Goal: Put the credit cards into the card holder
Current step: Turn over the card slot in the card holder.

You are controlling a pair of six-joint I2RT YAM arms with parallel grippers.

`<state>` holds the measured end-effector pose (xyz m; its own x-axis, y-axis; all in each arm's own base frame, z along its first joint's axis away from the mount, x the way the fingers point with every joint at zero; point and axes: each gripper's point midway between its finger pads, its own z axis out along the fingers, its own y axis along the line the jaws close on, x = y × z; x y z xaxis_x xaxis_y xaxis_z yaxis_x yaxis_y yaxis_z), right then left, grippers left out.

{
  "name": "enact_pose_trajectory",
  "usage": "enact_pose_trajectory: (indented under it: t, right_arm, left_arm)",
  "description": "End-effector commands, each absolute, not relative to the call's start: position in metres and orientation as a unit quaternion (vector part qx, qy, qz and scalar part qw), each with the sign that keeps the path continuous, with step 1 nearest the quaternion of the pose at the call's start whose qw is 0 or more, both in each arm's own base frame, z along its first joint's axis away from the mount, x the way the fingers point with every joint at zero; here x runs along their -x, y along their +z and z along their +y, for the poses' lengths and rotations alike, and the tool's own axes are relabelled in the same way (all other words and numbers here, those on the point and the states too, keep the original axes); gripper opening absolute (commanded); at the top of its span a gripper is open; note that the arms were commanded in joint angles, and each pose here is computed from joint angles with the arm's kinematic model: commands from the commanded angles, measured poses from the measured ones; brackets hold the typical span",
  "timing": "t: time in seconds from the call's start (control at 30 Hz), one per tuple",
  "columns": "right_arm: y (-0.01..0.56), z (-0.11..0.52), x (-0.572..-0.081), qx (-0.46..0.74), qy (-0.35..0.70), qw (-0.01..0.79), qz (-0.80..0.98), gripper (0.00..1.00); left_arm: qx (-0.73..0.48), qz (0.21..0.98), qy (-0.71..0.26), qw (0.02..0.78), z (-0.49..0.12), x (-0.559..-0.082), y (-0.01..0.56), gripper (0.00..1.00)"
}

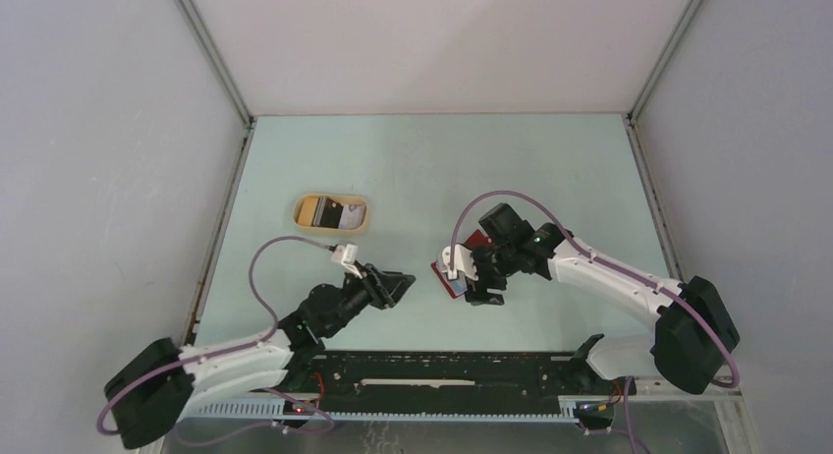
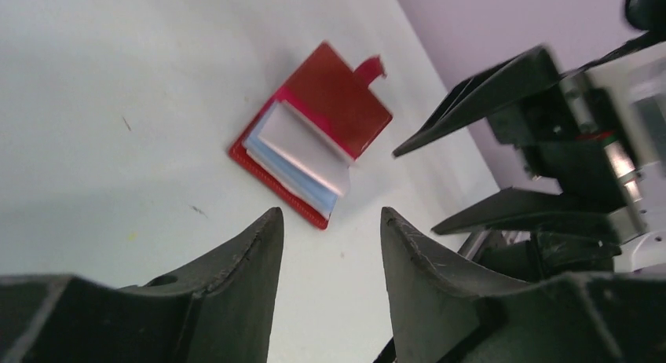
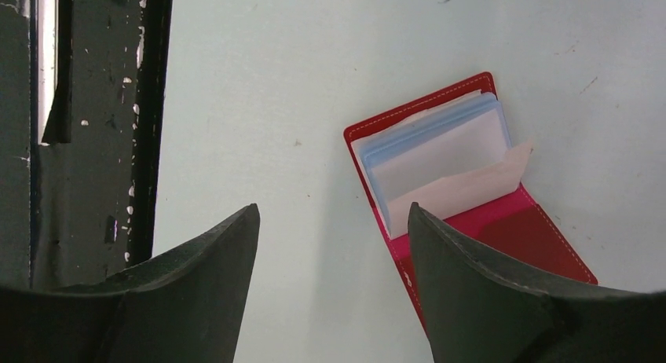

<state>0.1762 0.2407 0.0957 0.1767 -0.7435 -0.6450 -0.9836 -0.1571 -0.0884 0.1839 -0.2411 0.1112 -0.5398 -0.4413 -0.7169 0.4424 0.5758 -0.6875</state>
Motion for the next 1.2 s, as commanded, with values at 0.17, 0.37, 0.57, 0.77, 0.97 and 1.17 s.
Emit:
enact_pose_trajectory:
  t: [0.17,0.37,0.57,0.77,0.97,1.17]
  right_arm:
    - [0.091,0.249,-0.178,0.743,0.207,0.260,0.581,0.80]
    - [0.082,0.254,-0.180,0.744,0.192,0.254,0.587,0.84]
    - [0.071,0.259,-0.188,0.736,0.163,0.252,0.607,0.89]
    - [0.060,0.266,-0.209,0.719,0.108,0.271,0.631,0.96]
    - [0.053,0.267,-0.227,0.704,0.064,0.291,0.645,0.94]
    - [0.056,0.267,-0.241,0.689,0.033,0.312,0.653,0.83]
  left_arm:
    - [0.029,0.743,-0.383,0.548,-0.191,-0.191,0.107,0.75]
    - [0.040,0.734,-0.385,0.558,-0.184,-0.191,0.104,0.82]
    - [0.031,0.742,-0.387,0.546,-0.190,-0.189,0.099,0.82]
    - [0.027,0.747,-0.391,0.536,-0.194,-0.187,0.094,0.81]
    - [0.030,0.747,-0.391,0.537,-0.193,-0.187,0.092,0.80]
    - [0.032,0.747,-0.391,0.536,-0.193,-0.187,0.090,0.79]
